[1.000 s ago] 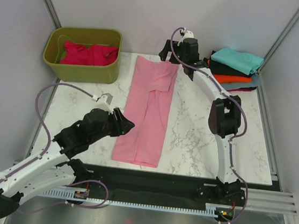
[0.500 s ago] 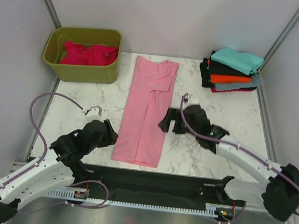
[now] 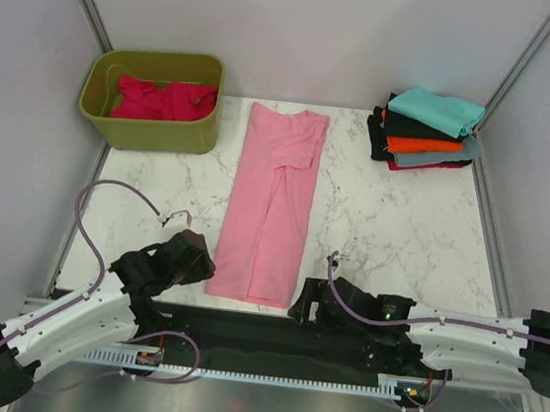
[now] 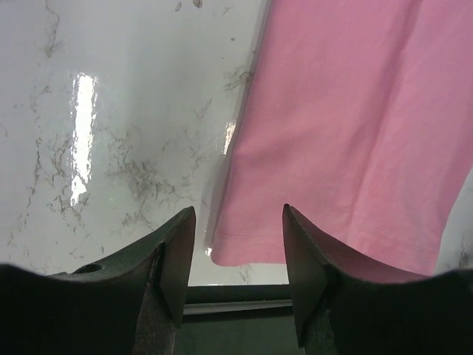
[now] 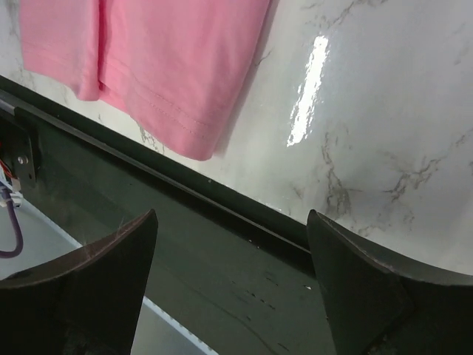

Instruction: Fold and stack the t-shirts

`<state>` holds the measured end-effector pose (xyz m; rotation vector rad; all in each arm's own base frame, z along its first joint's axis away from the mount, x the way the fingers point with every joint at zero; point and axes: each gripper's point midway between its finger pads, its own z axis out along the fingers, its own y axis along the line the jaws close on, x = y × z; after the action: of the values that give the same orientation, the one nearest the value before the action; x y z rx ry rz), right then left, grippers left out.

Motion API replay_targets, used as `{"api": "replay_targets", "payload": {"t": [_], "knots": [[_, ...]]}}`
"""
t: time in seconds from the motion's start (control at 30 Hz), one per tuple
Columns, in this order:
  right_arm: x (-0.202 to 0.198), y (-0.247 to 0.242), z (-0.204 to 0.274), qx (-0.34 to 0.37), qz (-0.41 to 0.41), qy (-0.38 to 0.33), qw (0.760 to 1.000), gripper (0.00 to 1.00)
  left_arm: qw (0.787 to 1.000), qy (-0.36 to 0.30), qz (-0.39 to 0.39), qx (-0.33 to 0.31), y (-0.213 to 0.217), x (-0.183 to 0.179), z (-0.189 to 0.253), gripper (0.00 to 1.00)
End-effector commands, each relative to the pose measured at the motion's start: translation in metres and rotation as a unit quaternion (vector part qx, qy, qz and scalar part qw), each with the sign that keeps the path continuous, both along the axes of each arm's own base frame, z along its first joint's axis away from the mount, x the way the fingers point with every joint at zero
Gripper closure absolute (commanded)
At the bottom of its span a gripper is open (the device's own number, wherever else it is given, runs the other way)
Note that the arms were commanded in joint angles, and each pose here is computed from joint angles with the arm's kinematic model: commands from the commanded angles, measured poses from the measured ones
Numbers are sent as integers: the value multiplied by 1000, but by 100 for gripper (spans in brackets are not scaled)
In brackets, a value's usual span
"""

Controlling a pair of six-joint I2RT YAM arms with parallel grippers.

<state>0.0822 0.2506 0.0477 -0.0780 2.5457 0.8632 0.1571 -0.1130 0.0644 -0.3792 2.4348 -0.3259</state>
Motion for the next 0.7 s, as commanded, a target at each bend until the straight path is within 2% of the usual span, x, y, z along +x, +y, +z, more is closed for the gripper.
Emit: {"api": "replay_targets", "payload": {"t": [0.0,0.2,0.37,0.47,0.6,0.67], "knots": [[1,20,0,33,-32,5,999,11,999,11,20,-26,-5,-1,-7,42],[-17,49,-11,-1,2,1,1000,11,999,14,20,-33,-6,-3,-10,42],[-4,47,-13,-10,-30,-32,999,13,999,23,13,-43,-9,-8,-13,43],[3,43,1,25,-46,-51,997,18,999,18,9,-45,-11,-7,-11,43],[15,44,45,90,-59,-99,989,21,999,15,3,-46,-12,-6,-12,44],[22,36,46,62,-74,-108,990,22,999,18,0,-46,-13,-7,-14,44]]}}
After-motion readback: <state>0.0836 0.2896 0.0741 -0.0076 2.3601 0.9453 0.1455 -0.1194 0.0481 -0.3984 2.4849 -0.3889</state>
